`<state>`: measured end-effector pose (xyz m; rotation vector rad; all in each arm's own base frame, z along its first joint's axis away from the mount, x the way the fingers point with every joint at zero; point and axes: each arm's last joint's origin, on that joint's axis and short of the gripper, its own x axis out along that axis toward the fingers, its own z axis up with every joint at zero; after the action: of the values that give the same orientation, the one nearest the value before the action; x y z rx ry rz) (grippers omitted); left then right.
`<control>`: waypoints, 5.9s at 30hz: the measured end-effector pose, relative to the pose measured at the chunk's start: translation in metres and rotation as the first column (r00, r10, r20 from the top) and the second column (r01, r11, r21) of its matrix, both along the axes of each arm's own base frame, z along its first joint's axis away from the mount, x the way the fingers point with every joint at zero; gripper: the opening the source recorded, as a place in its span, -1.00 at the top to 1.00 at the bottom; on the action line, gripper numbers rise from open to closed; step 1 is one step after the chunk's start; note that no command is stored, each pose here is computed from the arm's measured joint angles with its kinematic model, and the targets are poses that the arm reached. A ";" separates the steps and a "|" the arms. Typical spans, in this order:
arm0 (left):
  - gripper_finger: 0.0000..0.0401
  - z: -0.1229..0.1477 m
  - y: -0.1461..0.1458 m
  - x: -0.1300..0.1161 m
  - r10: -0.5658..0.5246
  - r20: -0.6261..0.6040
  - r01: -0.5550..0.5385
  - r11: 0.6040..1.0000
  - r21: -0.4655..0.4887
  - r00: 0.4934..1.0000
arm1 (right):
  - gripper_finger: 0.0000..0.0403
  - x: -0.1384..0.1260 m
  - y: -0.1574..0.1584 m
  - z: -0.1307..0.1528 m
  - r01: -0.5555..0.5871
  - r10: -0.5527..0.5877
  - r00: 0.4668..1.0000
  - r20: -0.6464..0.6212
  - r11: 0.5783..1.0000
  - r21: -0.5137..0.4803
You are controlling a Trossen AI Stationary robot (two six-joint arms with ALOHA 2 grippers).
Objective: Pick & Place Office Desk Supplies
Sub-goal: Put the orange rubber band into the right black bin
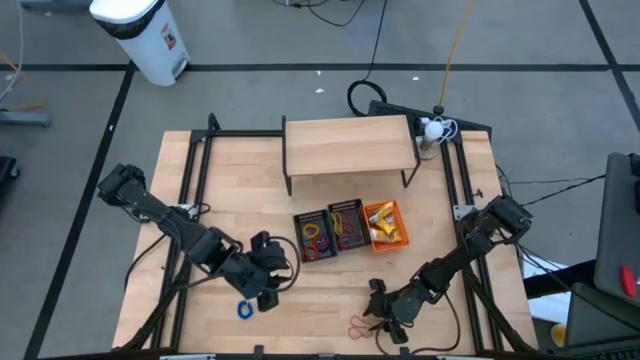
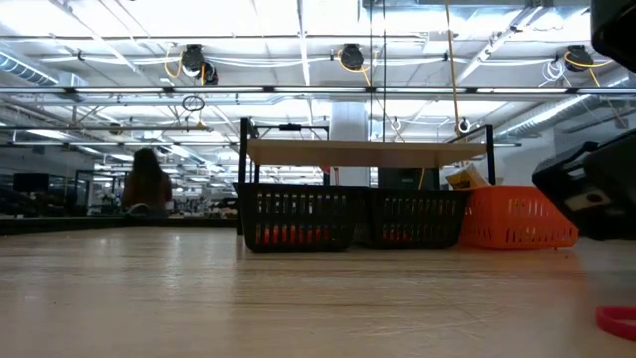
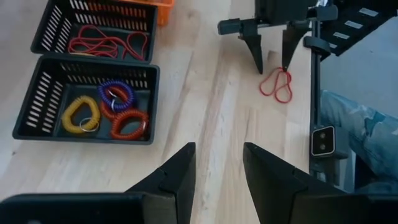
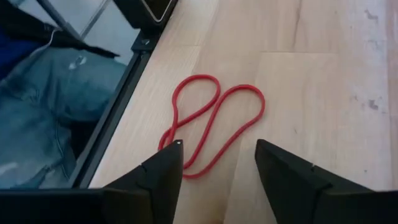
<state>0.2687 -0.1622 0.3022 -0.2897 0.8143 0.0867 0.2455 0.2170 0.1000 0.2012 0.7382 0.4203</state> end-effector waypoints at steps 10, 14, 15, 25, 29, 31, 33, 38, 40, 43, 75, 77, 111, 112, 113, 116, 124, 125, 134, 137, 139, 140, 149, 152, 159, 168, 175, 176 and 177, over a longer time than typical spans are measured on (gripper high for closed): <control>0.33 0.001 0.002 0.002 0.040 0.022 -0.040 0.999 0.015 0.999 | 0.04 0.000 -0.001 -0.017 0.014 -0.014 1.000 -0.020 0.999 -0.037; 0.33 0.001 0.002 0.002 0.040 0.022 -0.040 0.999 0.015 0.999 | 0.05 0.001 -0.001 -0.022 -0.003 0.002 1.000 -0.017 0.998 -0.066; 0.33 0.001 0.002 0.002 0.039 0.022 -0.040 0.999 0.015 0.999 | 0.06 0.001 -0.002 -0.024 -0.006 0.005 1.000 -0.017 0.997 -0.072; 0.33 0.001 0.002 0.002 0.043 0.025 -0.043 0.999 0.013 0.999 | 0.19 0.005 -0.010 -0.040 -0.019 0.016 1.000 -0.019 0.986 -0.165; 0.33 0.002 0.001 0.003 0.043 0.046 -0.043 0.999 -0.001 0.998 | 0.25 0.005 -0.011 -0.041 0.001 -0.003 1.000 -0.005 0.980 -0.197; 0.33 0.003 0.001 0.004 0.041 0.055 -0.040 0.999 -0.003 0.998 | 0.32 0.006 -0.011 -0.041 0.009 -0.010 1.000 -0.003 0.979 -0.201; 0.33 0.004 0.001 0.004 0.034 0.062 -0.034 0.999 -0.002 0.998 | 0.43 0.005 -0.012 -0.042 0.015 -0.017 1.000 -0.009 0.978 -0.206; 0.33 0.004 0.001 0.004 0.033 0.061 -0.033 0.999 0.000 0.998 | 0.92 0.002 -0.017 -0.047 0.091 -0.112 0.988 -0.103 0.977 -0.194; 0.33 0.004 0.001 0.004 0.033 0.061 -0.033 0.999 0.000 0.998 | 0.96 0.002 -0.017 -0.046 0.112 -0.133 0.985 -0.109 0.977 -0.180; 0.33 0.004 0.001 0.004 0.032 0.061 -0.032 0.999 0.001 0.998 | 0.99 0.003 -0.019 -0.042 0.119 -0.139 0.984 -0.113 0.979 -0.168; 0.33 0.004 0.001 0.005 0.032 0.068 -0.032 0.999 0.008 0.997 | 1.00 -0.035 -0.055 0.090 0.267 -0.259 0.964 0.065 0.934 -0.237; 0.33 0.004 0.001 0.005 0.032 0.068 -0.032 0.999 0.008 0.997 | 1.00 -0.032 -0.049 0.090 0.189 -0.186 0.982 0.032 0.970 -0.153; 0.33 0.004 0.001 0.005 0.049 0.082 -0.051 0.998 0.021 0.995 | -0.20 -0.001 -0.003 0.013 0.024 -0.024 1.000 -0.006 0.998 0.057; 0.33 0.004 0.001 0.005 0.049 0.082 -0.051 0.998 0.020 0.995 | -0.20 0.000 -0.002 0.010 0.023 -0.024 1.000 0.000 0.998 0.062; 0.33 0.004 0.001 0.005 0.050 0.082 -0.051 0.998 0.020 0.995 | -0.19 0.001 -0.001 0.008 0.022 -0.022 1.000 0.004 0.998 0.065; 0.33 0.004 0.001 0.005 0.051 0.082 -0.053 0.998 0.019 0.995 | -0.18 0.003 0.000 0.000 0.020 -0.021 1.000 0.013 0.997 0.070; 0.33 0.004 0.001 0.005 0.051 0.082 -0.052 0.998 0.019 0.995 | -0.20 0.005 0.002 -0.009 -0.016 0.015 0.998 0.059 1.000 0.025; 0.33 0.004 0.001 0.005 0.051 0.082 -0.052 0.998 0.019 0.995 | -0.19 0.005 0.002 -0.011 -0.010 0.010 0.998 0.062 1.000 0.006; 0.33 0.004 0.001 0.005 0.058 0.081 -0.059 0.998 0.012 0.995 | -0.16 0.004 0.000 -0.022 -0.062 0.075 0.994 0.080 0.987 -0.147; 0.33 0.004 0.001 0.005 0.058 0.081 -0.059 0.998 0.012 0.995 | -0.15 0.003 -0.002 -0.023 -0.062 0.078 0.994 0.078 0.980 -0.192; 0.33 0.004 0.001 0.005 0.058 0.081 -0.059 0.998 0.011 0.995 | -0.13 0.002 -0.003 -0.025 -0.072 0.089 0.994 0.069 0.974 -0.217; 0.33 0.004 0.001 0.005 0.058 0.081 -0.059 0.998 0.011 0.995 | -0.12 0.002 -0.003 -0.026 -0.073 0.089 0.994 0.059 0.971 -0.228; 0.33 0.004 0.001 0.005 0.057 0.080 -0.058 0.998 0.010 0.995 | 0.02 -0.006 -0.013 -0.037 -0.023 0.007 0.999 -0.048 0.941 -0.337; 0.33 0.004 0.001 0.005 0.058 0.080 -0.059 0.998 0.009 0.995 | 0.06 -0.008 -0.015 -0.039 0.002 -0.028 0.997 -0.068 0.934 -0.357; 0.33 0.004 0.001 0.005 0.058 0.079 -0.059 0.998 0.007 0.995 | 0.16 -0.010 -0.019 -0.042 0.067 -0.113 0.988 -0.102 0.925 -0.373; 0.33 0.004 0.001 0.005 0.061 0.078 -0.061 0.998 0.002 0.995 | 0.35 -0.011 -0.021 -0.042 0.105 -0.157 0.980 -0.125 0.930 -0.352; 0.33 0.004 0.001 0.005 0.062 0.078 -0.062 0.998 0.001 0.995 | 0.83 -0.009 -0.025 -0.043 0.132 -0.194 0.964 -0.185 0.944 -0.301; 0.33 0.004 0.001 0.005 0.062 0.078 -0.062 0.998 0.001 0.995 | 0.91 -0.009 -0.026 -0.043 0.130 -0.192 0.962 -0.195 0.948 -0.291; 0.33 0.004 0.001 0.005 0.062 0.078 -0.062 0.998 0.001 0.995 | 0.95 -0.009 -0.026 -0.043 0.120 -0.182 0.961 -0.207 0.952 -0.281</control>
<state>0.2733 -0.1617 0.3065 -0.3130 0.7274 0.1340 0.2367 0.1913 0.0570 0.0524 0.9924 0.1476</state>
